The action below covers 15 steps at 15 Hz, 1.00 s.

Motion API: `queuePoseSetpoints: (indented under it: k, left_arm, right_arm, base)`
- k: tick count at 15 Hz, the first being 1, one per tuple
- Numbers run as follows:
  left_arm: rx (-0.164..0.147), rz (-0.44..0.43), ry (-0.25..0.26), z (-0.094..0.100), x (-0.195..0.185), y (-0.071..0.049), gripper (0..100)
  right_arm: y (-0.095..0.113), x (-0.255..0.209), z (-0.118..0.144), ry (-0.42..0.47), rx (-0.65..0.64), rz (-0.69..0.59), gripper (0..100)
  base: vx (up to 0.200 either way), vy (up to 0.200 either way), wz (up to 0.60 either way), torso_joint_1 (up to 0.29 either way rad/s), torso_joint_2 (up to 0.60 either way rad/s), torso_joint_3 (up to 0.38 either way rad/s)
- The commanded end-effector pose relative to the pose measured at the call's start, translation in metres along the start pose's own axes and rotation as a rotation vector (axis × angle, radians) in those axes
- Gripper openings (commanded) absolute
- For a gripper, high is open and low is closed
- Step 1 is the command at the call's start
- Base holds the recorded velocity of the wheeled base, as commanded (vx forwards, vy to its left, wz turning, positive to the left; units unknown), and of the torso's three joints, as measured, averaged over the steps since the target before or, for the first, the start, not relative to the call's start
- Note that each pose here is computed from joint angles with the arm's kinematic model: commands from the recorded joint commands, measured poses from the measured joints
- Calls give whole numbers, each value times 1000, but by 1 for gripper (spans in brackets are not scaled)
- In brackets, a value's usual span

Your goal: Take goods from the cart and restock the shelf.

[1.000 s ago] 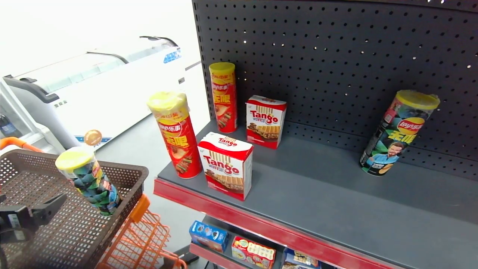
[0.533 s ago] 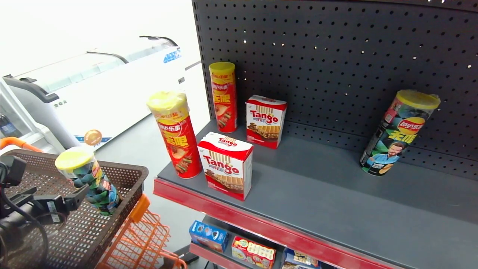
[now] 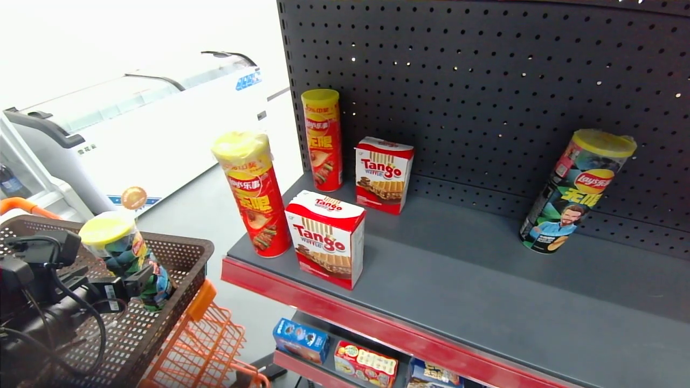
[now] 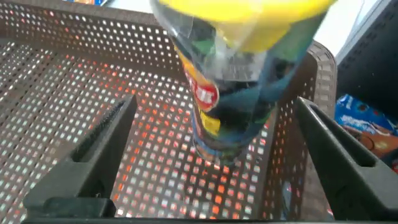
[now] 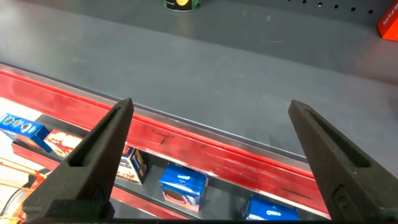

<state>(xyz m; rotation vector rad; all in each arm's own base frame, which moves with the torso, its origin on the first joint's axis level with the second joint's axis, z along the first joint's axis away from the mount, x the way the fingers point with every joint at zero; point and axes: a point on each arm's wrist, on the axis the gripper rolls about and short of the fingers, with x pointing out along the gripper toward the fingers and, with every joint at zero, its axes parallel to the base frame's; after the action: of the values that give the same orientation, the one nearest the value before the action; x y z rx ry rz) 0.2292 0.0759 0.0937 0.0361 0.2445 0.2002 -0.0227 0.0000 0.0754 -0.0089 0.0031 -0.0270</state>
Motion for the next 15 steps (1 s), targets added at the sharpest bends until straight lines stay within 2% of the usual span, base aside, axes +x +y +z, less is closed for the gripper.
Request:
queuePoseSetpoints:
  k: [1,7,11,12,13,14,15]
  left_arm:
    - [-4,-5,35,-9,14,0,100]
    - [0,-8,6,-6,38,2,100]
    - [5,-13,-50,-1,53,1,100]
    - [11,-13,-56,0,55,0,0]
    - [12,-13,-54,0,55,0,0]
    - [30,-14,-59,0,55,0,0]
    - [62,-13,-64,1,55,0,0]
  right_arm:
    - [0,0,0,2,0,1,100]
    - [0,0,0,2,0,1,100]
    - [0,0,0,2,0,1,100]
    - [0,0,0,2,0,1,100]
    - [0,0,0,2,0,1,100]
    - [0,0,0,0,0,1,100]
    - [0,0,0,2,0,1,100]
  base:
    - [0,0,0,0,0,0]
    - [0,0,0,0,0,0]
    - [0,0,0,0,0,0]
    - [0,0,0,0,0,0]
    - [0,0,0,0,0,0]
    - [0,0,0,0,0,0]
    - [0,0,0,0,0,0]
